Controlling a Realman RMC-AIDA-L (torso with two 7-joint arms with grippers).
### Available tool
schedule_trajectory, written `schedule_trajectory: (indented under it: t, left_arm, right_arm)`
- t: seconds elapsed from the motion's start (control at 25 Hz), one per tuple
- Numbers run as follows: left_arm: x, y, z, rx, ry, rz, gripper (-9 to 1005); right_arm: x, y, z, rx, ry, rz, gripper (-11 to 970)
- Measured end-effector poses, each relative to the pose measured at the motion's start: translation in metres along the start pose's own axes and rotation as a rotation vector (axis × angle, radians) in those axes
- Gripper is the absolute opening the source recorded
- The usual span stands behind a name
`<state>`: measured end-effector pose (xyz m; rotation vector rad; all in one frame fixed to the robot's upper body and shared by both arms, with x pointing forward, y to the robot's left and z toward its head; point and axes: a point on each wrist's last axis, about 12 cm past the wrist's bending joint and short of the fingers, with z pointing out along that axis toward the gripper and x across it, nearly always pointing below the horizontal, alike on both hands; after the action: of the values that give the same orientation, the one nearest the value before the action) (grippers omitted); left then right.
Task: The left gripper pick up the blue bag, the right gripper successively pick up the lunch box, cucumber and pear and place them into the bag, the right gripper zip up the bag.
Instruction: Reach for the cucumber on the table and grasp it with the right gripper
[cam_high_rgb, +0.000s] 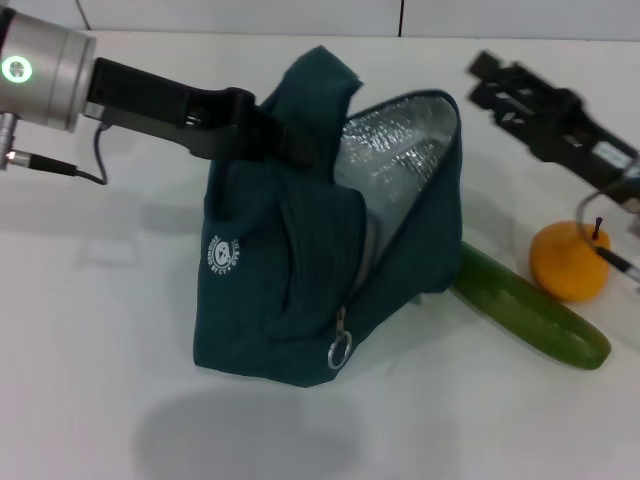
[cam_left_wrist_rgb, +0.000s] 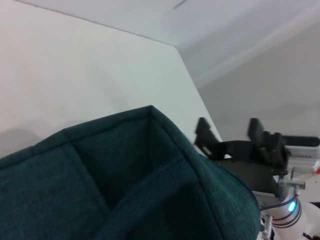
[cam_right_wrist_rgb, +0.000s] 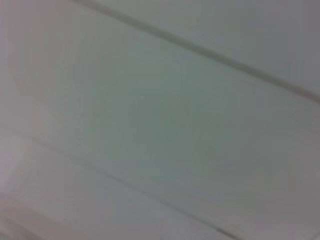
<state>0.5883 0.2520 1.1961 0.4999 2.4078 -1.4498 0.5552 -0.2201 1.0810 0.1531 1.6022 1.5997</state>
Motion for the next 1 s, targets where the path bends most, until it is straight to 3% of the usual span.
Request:
schedule_trajectory:
  t: [0.16,0.28,0.4,0.56,0.8,1.0]
  left_arm:
    - [0.001,0.002,-0.004,-0.003,-0.012,-0.007,41]
    - [0.001,0.002,-0.004,-0.002,-0.011,-0.005,41]
    - [0.001,0.001,-0.005,-0.001,-0.010,-0.005,41]
    - [0.004,0.003,-0.005,0.001,-0.013,-0.010,41]
    - [0.005,0.003,-0.006,0.004,-0.014,-0.010,42]
    - [0.004,0.003,-0.006,0.003,-0.014,-0.007,42]
  right_arm:
    - [-0.021,-0.003,-0.035,0.003,-0.055,-0.034,611]
    - [-0.040,-0.002,-0.061,0.026,-0.065,-0.096,644]
    - [-0.056,0.000,-0.084,0.044,-0.053,-0.220,666]
    - [-0.068,0.004,-0.113,0.074,-0.005,-0.471,666]
    - [-0.057,-0.002,-0.134,0.125,0.078,-0.729,667]
    - [-0.059,-0.004,-0.128,0.120,0.165,-0.704,667]
